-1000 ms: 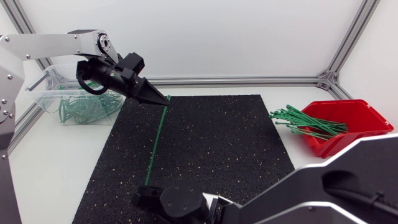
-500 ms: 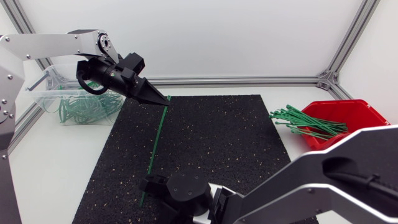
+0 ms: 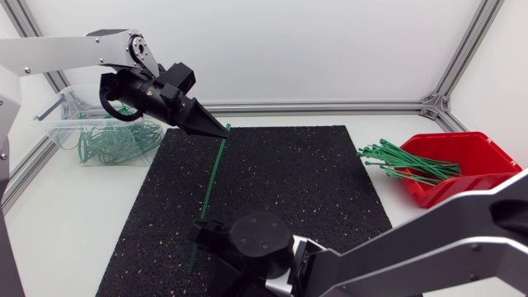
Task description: Take a green cable tie from the red box, thread the tail through the head to close it, then place it in the transparent bin on the left.
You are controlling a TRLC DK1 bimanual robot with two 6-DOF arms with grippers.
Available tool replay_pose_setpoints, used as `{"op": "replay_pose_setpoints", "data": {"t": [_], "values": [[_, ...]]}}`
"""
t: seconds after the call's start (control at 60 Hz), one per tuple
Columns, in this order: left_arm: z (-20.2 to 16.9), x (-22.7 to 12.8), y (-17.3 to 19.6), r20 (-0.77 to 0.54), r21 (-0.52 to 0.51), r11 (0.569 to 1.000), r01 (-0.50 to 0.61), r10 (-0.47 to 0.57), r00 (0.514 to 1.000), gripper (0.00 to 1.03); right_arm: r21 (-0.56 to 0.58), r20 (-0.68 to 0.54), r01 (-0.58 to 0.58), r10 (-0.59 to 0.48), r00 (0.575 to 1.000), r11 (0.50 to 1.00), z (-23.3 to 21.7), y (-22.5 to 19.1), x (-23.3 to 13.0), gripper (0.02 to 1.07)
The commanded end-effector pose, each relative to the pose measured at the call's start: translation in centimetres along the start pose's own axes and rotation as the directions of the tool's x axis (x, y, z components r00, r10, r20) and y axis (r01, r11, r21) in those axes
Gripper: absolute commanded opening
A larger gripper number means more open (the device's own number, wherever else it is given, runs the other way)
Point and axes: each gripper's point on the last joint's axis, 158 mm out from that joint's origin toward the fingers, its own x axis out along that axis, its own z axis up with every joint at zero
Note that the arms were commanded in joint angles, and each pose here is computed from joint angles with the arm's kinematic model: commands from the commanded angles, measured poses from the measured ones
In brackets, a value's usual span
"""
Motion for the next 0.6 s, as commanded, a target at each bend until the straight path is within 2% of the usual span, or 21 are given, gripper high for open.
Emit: {"op": "replay_pose_setpoints", "data": {"t": [0.0, 0.217, 0.583], "values": [[0.0, 0.0, -1.9, -0.004, -0.003, 1.000, 0.005, -0.005, 1.000, 0.03, -0.024, -0.017, 0.009, -0.010, 1.000, 1.000, -0.9, -0.5, -0.6, 0.39], [0.1, 0.5, -3.2, -0.016, 0.006, 1.000, 0.009, -0.009, 1.000, 0.03, -0.031, -0.048, 0.007, -0.009, 0.999, 1.000, -2.0, -0.7, -1.3, 0.39], [0.5, -0.1, -3.8, -0.004, 0.013, 1.000, -0.006, 0.006, 1.000, 0.03, -0.047, -0.020, -0.008, 0.007, 1.000, 0.999, 0.8, -0.5, -1.8, 0.34]]}}
